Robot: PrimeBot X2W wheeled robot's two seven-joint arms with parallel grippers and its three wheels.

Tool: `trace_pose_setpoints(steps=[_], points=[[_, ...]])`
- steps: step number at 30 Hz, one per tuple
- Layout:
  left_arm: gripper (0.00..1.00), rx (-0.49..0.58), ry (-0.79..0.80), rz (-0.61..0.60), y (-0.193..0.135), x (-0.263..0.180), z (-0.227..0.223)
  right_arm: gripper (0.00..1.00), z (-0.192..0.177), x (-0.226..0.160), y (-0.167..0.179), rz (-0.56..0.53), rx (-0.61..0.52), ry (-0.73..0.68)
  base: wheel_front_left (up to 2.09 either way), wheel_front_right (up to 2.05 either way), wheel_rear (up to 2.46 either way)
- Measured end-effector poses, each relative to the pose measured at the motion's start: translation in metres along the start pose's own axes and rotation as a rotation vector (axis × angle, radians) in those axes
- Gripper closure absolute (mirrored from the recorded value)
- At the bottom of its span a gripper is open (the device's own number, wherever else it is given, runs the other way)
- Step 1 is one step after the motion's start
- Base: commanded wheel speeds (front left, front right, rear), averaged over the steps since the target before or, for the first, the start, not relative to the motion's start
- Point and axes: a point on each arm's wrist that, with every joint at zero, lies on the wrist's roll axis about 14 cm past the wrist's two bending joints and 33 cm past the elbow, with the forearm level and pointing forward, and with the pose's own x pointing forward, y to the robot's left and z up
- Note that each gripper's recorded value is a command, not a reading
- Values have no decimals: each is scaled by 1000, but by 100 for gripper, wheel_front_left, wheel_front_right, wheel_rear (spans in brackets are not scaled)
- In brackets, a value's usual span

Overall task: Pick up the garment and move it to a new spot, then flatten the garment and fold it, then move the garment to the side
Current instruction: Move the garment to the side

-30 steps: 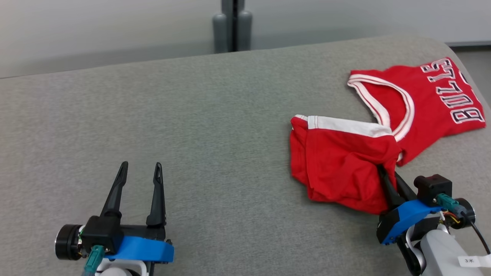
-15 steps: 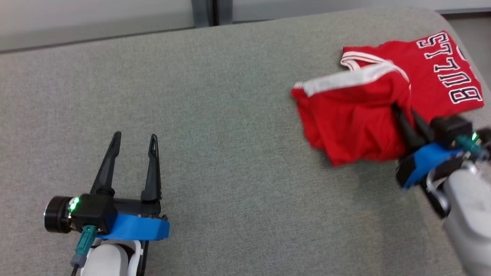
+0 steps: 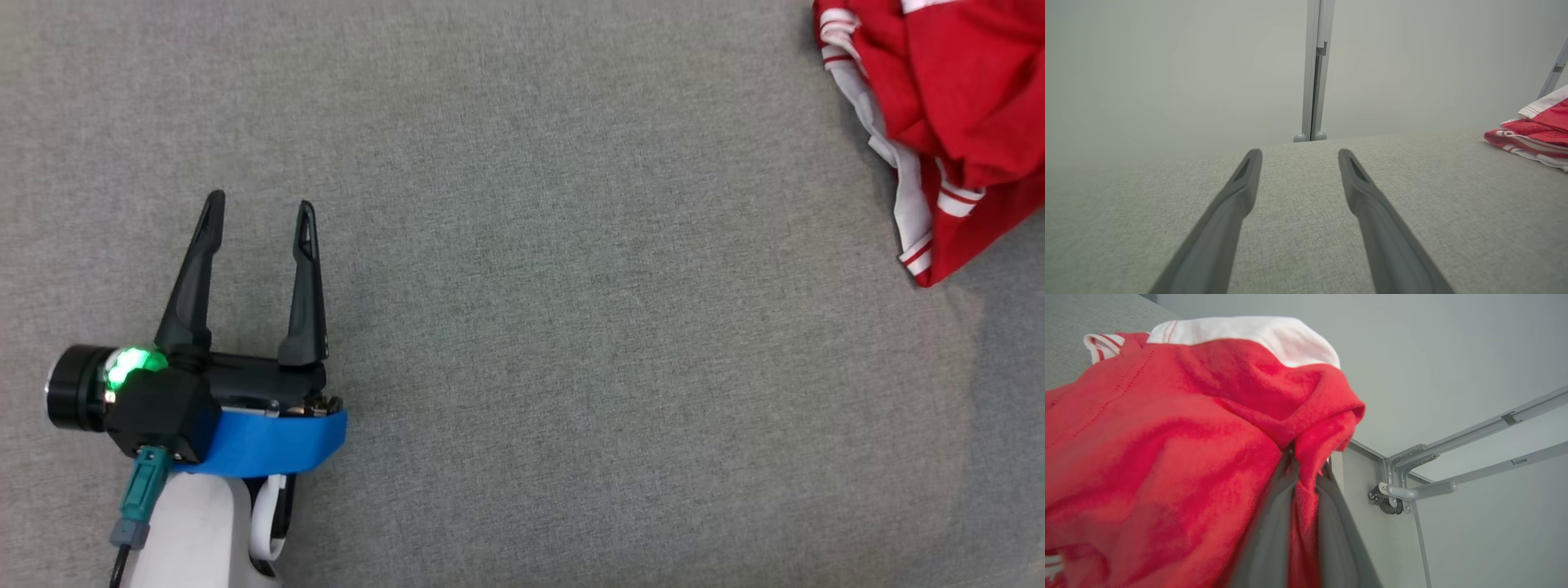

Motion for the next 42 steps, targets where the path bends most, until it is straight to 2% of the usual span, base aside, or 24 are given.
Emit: trace_pose_setpoints(steps=[5, 10, 11, 12, 13, 19, 24, 29, 30, 33, 42], points=[[0, 1, -10, -10, 2, 10, -5, 100, -8, 15, -16, -35, 0, 55, 0, 0, 0], [0, 10, -17, -18, 4, 15, -7, 100, -9, 29, -19, -47, -6, 93, 0, 0, 0], [0, 10, -16, -19, 4, 16, -8, 92, -8, 32, -19, -49, -10, 96, 0, 0, 0], [0, 11, -15, -19, 4, 16, -9, 62, -8, 35, -17, -44, -29, 101, 0, 0, 0], [0, 13, -18, -20, 5, 17, -8, 0, -8, 37, -16, -40, -44, 106, 0, 0, 0], [0, 22, -35, -13, 7, 15, 1, 0, 6, 38, -25, -78, -38, 67, 0, 0, 0], [0, 32, -55, 15, 10, 1, 21, 0, 46, 28, -23, -92, 27, -89, 0, 0, 0], [0, 38, -76, 65, 16, -25, 45, 0, 94, 6, 6, -38, 106, -259, 0, 0, 0], [0, 37, -84, 81, 17, -36, 54, 0, 119, -8, 19, -14, 162, -352, 0, 0, 0], [0, 36, -96, 94, 16, -47, 63, 0, 138, -26, 34, 18, 200, -430, 0, 0, 0], [0, 36, -114, 159, 20, -96, 82, 0, 158, -98, 113, 179, 358, -580, 0, 0, 0]])
